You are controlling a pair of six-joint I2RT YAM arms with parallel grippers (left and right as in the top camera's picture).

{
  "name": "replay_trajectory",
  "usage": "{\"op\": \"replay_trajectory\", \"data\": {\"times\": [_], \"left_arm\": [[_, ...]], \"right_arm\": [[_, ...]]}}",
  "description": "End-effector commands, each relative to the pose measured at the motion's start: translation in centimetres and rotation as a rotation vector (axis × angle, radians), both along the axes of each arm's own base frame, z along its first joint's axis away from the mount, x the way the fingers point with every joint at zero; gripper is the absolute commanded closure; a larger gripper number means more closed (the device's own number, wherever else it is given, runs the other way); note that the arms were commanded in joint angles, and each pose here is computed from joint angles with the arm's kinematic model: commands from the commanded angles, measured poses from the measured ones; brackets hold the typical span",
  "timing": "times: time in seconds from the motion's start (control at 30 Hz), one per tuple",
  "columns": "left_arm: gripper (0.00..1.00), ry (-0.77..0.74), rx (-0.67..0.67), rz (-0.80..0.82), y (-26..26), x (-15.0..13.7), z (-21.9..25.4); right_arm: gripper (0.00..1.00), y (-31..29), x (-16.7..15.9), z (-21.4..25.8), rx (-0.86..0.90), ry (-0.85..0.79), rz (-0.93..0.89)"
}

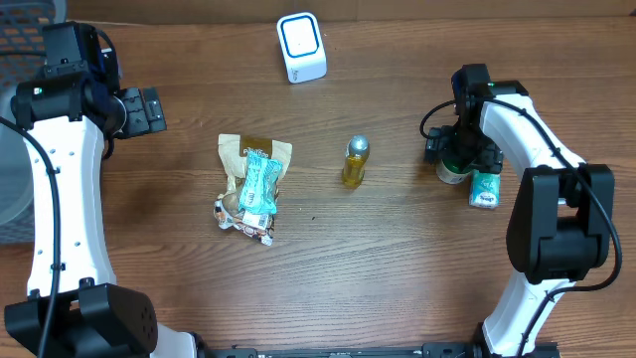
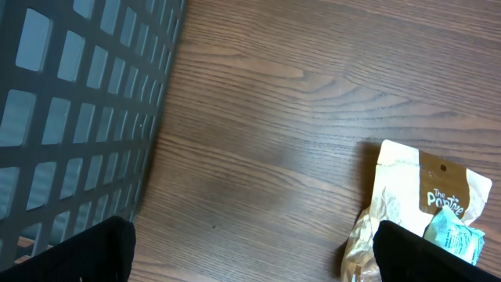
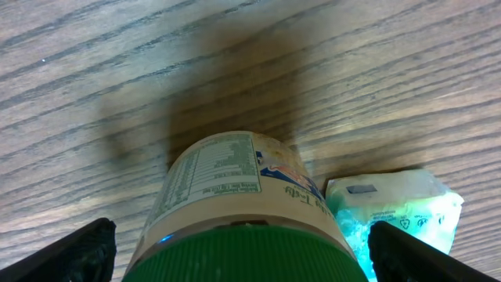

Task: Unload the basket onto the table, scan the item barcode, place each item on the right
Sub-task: 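Move the jar right and lower it beside the mint tin, release, then swing the right gripper left over the yellow bottle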

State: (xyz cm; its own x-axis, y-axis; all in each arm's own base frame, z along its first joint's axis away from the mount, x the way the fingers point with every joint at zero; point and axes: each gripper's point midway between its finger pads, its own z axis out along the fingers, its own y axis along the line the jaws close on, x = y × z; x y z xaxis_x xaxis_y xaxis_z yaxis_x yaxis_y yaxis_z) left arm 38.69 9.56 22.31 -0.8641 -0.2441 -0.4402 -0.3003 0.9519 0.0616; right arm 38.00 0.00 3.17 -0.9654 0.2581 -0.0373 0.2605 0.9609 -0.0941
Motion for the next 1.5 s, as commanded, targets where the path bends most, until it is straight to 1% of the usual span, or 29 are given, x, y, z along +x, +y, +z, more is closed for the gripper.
{"op": "replay_trajectory", "data": {"times": [0.0, 0.13, 0.33, 0.4, 0.5, 0.63, 0.77, 0.87, 1.03, 1.3, 1.47], "left_arm": [[0.00, -0.027, 0.020, -0.019, 0.0, 0.2, 1.2], [0.00, -0.026, 0.020, -0.019, 0.0, 0.1, 1.2], [0.01, -0.026, 0.020, -0.019, 0.0, 0.1, 1.2], [0.00, -0.026, 0.020, -0.019, 0.0, 0.1, 1.2], [0.01, -0.026, 0.020, -0.019, 0.0, 0.1, 1.2], [0.01, -0.027, 0.020, -0.019, 0.0, 0.2, 1.2], [0.00, -0.026, 0.020, -0.019, 0.0, 0.1, 1.2], [0.00, -0.027, 0.020, -0.019, 0.0, 0.2, 1.2], [0.00, -0.026, 0.020, -0.019, 0.0, 0.1, 1.2], [0.00, -0.026, 0.020, -0.019, 0.0, 0.1, 1.2], [0.00, -0.026, 0.020, -0.019, 0.0, 0.1, 1.2]], "right_arm": [[0.00, -0.5, 0.4, 0.5, -0.024, -0.018, -0.007], [0.00, -0.7, 1.5, 3.1, -0.036, -0.060, -0.010], [0.00, 0.5, 3.6, 11.7, -0.011, -0.210, -0.007], [0.00, 2.1, 3.7, 14.6, 0.043, -0.254, 0.016], [0.00, 4.9, 3.0, 17.6, 0.148, -0.286, 0.061], [0.00, 8.2, 1.4, 18.8, 0.250, -0.265, 0.118], [0.00, 13.2, 0.1, 18.9, 0.467, -0.218, 0.185], [0.00, 15.4, -0.5, 18.9, 0.538, -0.198, 0.216], [0.00, 16.7, -0.2, 18.6, 0.492, -0.218, 0.166], [0.00, 17.3, -0.4, 17.8, 0.247, -0.282, 0.055], [0.00, 18.0, -1.0, 17.1, 0.162, -0.306, 0.039]]}}
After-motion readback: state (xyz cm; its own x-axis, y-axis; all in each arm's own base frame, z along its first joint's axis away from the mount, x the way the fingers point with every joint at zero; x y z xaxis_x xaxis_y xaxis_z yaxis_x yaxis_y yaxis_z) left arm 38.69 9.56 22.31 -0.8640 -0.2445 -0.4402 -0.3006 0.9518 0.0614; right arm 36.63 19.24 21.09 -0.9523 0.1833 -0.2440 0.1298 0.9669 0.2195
